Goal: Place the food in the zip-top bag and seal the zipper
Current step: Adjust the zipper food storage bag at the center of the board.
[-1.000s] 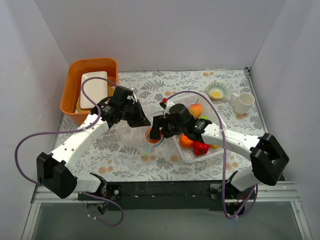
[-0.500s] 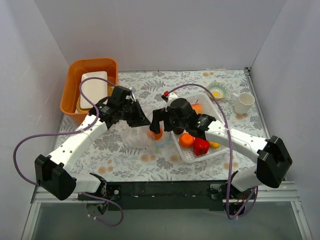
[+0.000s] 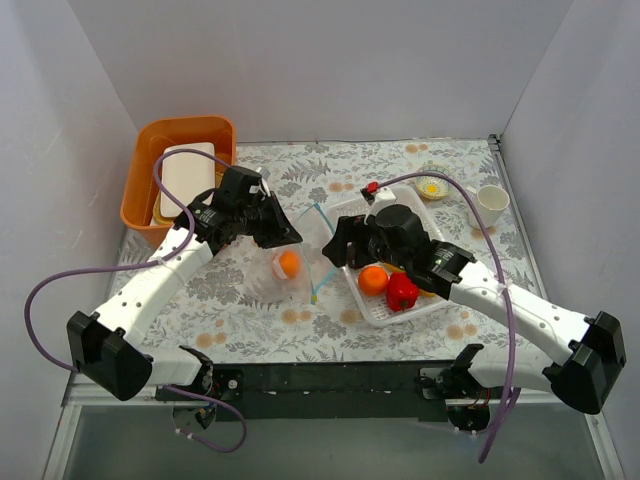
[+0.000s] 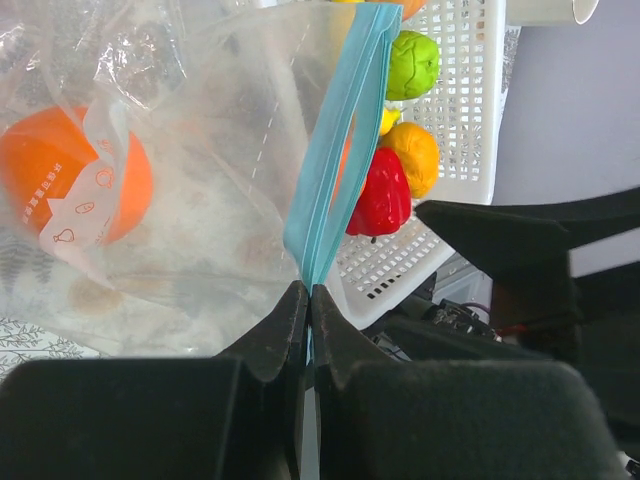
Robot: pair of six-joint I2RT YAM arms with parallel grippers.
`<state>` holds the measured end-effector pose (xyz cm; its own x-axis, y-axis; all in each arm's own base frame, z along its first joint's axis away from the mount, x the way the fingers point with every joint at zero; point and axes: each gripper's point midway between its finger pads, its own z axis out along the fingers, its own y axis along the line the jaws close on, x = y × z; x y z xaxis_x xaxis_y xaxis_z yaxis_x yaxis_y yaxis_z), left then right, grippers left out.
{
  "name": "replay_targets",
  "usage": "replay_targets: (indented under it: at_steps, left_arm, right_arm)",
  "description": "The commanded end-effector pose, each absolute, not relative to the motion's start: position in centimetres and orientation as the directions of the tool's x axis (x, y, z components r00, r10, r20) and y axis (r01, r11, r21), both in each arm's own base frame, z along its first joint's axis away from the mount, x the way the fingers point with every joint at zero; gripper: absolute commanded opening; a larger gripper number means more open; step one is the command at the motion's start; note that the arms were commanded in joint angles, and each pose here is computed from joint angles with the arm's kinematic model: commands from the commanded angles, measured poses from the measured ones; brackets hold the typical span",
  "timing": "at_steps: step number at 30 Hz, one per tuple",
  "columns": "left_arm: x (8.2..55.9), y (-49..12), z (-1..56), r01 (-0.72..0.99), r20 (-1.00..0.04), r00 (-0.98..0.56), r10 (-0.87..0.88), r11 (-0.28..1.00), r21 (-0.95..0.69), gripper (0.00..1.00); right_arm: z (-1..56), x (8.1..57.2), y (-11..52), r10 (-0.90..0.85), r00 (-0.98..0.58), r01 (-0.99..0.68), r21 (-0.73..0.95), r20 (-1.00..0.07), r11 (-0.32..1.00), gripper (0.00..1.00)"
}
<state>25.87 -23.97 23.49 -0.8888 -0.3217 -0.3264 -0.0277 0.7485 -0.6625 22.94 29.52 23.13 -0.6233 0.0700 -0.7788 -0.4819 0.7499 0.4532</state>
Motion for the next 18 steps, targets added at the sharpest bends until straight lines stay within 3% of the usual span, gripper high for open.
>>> replay_targets:
  at_steps: [1, 4, 7, 8, 10, 11, 14, 17, 18]
  left_arm:
    - [26.1, -23.7, 26.3, -0.001, -0.368, -0.859, -0.355, 0.722, -0.692, 0.0]
    - [26.0, -23.5, 26.5, 0.0, -0.374, -0.854, -0.361, 0.719, -0.695, 0.0]
    - [25.9, -23.4, 26.7, 0.0, -0.376, -0.852, -0.363, 0.719, -0.695, 0.0]
    - [25.9, -23.4, 26.7, 0.0, -0.377, -0.852, -0.364, 0.719, -0.695, 0.0]
    - [25.8, -23.3, 26.8, 0.003, -0.38, -0.851, -0.364, 0.719, -0.695, 0.0]
    - [25.9, -23.3, 27.0, 0.003, -0.384, -0.848, -0.366, 0.72, -0.694, 0.0]
    - [26.1, -22.7, 29.3, 0.018, -0.413, -0.828, -0.379, 0.718, -0.696, 0.0]
    - [26.4, -18.8, 30.6, -0.079, -0.475, -0.785, -0.399, 0.824, -0.561, 0.0]
    - [28.0, -15.7, 33.5, -0.13, -0.582, -0.69, -0.431, 0.864, -0.487, 0.0]
  right_arm:
    - [20.3, 22.7, 30.1, 0.059, -0.695, -0.434, 0.483, -0.717, 0.761, 0.88]
    - [18.7, 22.8, 31.1, 0.025, -0.735, -0.423, 0.487, -0.678, 0.764, 0.8]
    - [17.5, 23.0, 32.2, -0.003, -0.748, -0.439, 0.491, -0.664, 0.752, 0.64]
    - [17.0, 23.1, 32.4, -0.013, -0.755, -0.438, 0.49, -0.656, 0.754, 0.48]
    - [17.7, 23.5, 32.9, -0.015, -0.748, -0.45, 0.49, -0.664, 0.746, 0.29]
    - [17.9, 23.5, 32.9, -0.023, -0.743, -0.458, 0.483, -0.669, 0.747, 0.04]
    - [22.8, 23.3, 34.2, -0.021, -0.691, -0.552, 0.508, -0.723, 0.662, 0.01]
    - [29.6, 23.5, 35.2, 0.001, -0.617, -0.635, 0.499, -0.787, 0.59, 0.01]
    - [29.2, 23.5, 34.7, -0.04, -0.624, -0.63, 0.472, -0.78, 0.617, 0.01]
